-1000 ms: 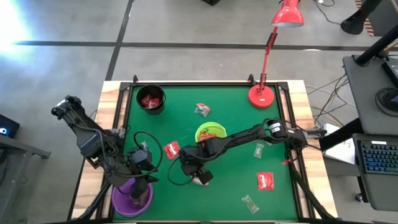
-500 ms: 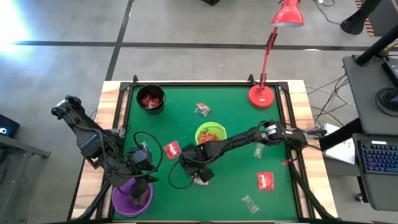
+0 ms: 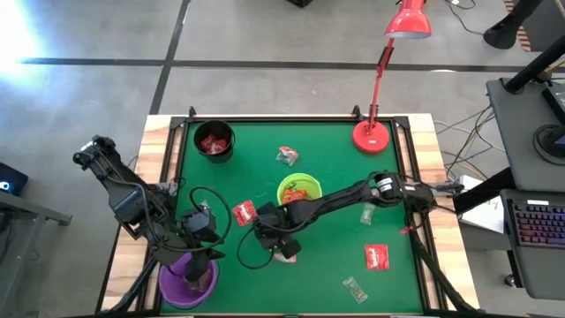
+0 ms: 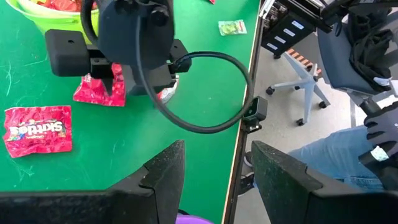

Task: Sort candy
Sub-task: Put the red candy into the black bucket

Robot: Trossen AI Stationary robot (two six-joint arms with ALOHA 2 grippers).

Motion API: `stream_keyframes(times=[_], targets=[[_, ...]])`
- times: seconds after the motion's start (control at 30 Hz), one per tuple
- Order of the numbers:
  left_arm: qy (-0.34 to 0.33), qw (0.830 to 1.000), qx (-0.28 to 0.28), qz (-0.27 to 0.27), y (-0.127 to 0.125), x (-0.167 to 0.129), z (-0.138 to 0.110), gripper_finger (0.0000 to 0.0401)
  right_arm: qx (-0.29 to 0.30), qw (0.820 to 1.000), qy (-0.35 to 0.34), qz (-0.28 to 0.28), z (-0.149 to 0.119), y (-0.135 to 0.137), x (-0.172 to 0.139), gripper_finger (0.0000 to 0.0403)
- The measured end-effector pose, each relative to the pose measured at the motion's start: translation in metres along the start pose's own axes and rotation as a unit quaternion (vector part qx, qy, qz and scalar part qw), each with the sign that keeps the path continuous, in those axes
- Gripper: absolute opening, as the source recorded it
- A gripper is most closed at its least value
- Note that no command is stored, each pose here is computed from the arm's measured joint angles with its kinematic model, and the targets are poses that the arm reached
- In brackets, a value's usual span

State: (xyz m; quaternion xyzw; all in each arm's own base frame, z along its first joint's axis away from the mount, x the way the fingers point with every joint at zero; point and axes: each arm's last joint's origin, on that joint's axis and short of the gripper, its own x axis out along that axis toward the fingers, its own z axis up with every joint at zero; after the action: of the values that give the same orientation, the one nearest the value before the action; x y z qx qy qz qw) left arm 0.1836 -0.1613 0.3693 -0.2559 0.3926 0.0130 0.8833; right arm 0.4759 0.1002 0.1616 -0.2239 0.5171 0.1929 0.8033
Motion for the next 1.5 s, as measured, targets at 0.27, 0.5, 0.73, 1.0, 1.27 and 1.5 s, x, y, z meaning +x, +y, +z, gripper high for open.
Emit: stream_keyframes(times=[0.27,0.5,0.73,1.0,1.27,1.5], targets=[[0.000,1.000,0.006,0.001,0.000,0.000,0.000,0.0168,0.035,0.999,0.009,-0.027,0.008,-0.006,-0.017,0.0178],[0.000,1.000,0.006,0.001,0.000,0.000,0.000,0.0168,0.055,0.998,0.017,-0.020,0.003,-0.013,-0.015,0.0178],[0.000,1.000,0.006,0.000,0.000,0.000,0.000,0.0168,0.066,0.997,0.045,-0.022,-0.007,-0.018,0.005,0.0178],[-0.001,1.000,0.005,-0.002,0.000,0.000,0.000,0.0168,0.073,0.995,0.061,-0.009,-0.012,-0.017,0.025,0.0178],[-0.002,1.000,0.004,-0.003,-0.001,0.000,0.000,0.0168,0.094,0.992,0.084,0.012,-0.020,-0.012,0.048,0.0146],[-0.004,1.000,0.003,-0.007,-0.001,0.000,0.001,0.0168,0.103,0.991,0.089,0.012,-0.022,-0.011,0.054,0.0031]])
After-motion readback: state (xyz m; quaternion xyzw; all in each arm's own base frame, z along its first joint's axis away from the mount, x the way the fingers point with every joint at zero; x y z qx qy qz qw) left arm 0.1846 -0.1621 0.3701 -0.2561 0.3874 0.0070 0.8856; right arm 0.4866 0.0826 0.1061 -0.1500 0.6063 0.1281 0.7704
